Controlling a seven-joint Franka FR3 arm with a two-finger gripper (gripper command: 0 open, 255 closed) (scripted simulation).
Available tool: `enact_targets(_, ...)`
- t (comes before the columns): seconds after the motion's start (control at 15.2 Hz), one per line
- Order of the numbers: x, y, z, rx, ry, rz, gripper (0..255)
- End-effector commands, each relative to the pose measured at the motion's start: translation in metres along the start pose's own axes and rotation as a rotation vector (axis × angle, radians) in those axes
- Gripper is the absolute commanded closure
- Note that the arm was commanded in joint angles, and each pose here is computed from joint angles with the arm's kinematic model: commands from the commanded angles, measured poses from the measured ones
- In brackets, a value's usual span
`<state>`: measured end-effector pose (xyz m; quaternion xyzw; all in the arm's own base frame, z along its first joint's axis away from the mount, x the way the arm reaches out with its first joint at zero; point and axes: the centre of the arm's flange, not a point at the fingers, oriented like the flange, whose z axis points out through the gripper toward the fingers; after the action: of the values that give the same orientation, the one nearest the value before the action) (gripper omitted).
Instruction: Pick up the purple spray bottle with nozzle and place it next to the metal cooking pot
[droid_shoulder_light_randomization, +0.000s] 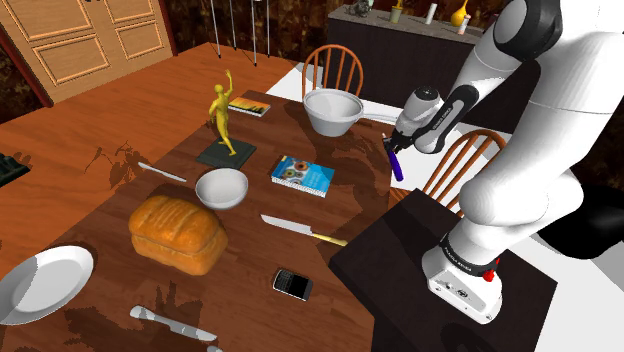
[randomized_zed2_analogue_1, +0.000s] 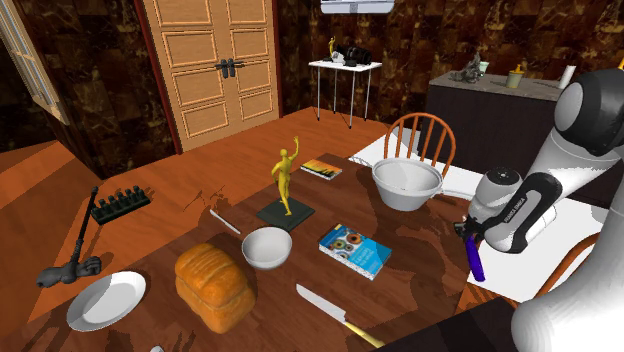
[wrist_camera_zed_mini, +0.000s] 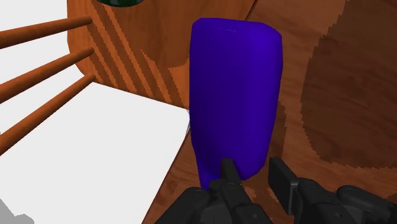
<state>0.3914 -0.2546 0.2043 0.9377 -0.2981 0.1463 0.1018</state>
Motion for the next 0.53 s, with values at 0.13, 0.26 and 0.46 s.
enact_targets(0.13,-0.0001,0.0000,0.0002,0.000,0.000,0.000,255)
enact_targets(0.26,-0.0001,0.0000,0.0002,0.000,0.000,0.000,0)
enact_targets(0.46,-0.0001,0.0000,0.0002,0.000,0.000,0.000,0)
